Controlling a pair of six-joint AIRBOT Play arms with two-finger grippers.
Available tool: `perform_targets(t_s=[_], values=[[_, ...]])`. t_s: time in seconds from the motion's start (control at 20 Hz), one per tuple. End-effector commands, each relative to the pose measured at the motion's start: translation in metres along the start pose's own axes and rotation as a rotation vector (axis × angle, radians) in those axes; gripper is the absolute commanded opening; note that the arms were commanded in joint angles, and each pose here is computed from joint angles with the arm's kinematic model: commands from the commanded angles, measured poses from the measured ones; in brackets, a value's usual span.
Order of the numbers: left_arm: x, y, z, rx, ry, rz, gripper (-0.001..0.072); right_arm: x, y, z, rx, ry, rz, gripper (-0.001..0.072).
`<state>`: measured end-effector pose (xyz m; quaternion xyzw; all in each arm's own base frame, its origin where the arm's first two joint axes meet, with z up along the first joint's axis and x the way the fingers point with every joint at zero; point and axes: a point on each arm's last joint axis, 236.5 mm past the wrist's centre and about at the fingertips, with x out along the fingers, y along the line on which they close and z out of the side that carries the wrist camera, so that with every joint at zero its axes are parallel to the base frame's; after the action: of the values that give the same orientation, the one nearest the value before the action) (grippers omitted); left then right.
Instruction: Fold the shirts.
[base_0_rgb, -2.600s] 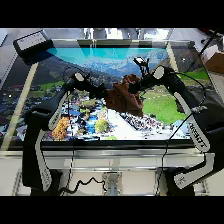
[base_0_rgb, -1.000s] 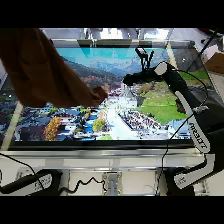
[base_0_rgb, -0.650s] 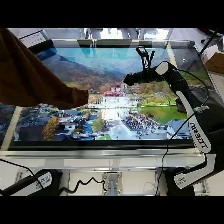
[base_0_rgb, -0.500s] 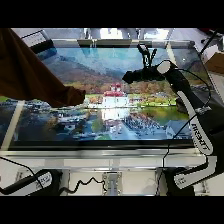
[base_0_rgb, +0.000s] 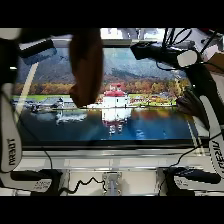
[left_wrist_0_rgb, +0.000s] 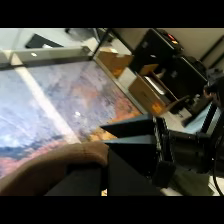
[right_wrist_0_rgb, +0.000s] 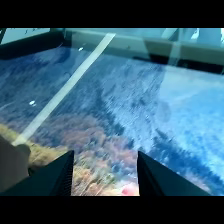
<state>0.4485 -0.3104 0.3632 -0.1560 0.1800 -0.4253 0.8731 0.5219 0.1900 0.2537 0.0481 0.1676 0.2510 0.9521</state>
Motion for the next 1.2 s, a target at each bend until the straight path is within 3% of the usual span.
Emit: perform_targets(t_s=[0.0, 0.3, 0.5, 0.8, 0.85, 0.9, 1.15], values=[[0.073, -0.036, -0.054, -0.041, 0.061, -0.094, 0.0016, -0.039, -0.052, 0.044, -0.03, -0.121, -0.227, 0.0431], [0.126, -0.019, -0.124, -0.115, 0.196, -0.103, 0.0027, -0.073, -0.122, 0.037, 0.119, -0.097, -0.353, 0.0447], [0.155, -0.008, -0.162, -0.234, 0.251, -0.144, 0.0289, -0.069, -0.121, 0.004, 0.025, 0.055, -0.341, 0.0441], [0.151, 0.005, -0.168, -0.093, 0.269, -0.192, 0.0313, -0.056, -0.114, -0.109, -0.04, 0.494, -0.227, 0.0442], [0.145, 0.019, -0.167, -0.092, 0.286, -0.175, 0.0475, -0.052, -0.114, -0.131, -0.03, 0.566, -0.205, 0.0442], [0.137, 0.039, -0.169, -0.103, 0.313, -0.145, 0.054, -0.045, -0.115, -0.152, -0.004, 0.612, -0.185, 0.0442], [0.062, 0.167, -0.19, -0.176, 0.524, 0.083, 0.0556, 0.008, -0.084, -0.246, 0.161, 0.768, -0.031, 0.0442]])
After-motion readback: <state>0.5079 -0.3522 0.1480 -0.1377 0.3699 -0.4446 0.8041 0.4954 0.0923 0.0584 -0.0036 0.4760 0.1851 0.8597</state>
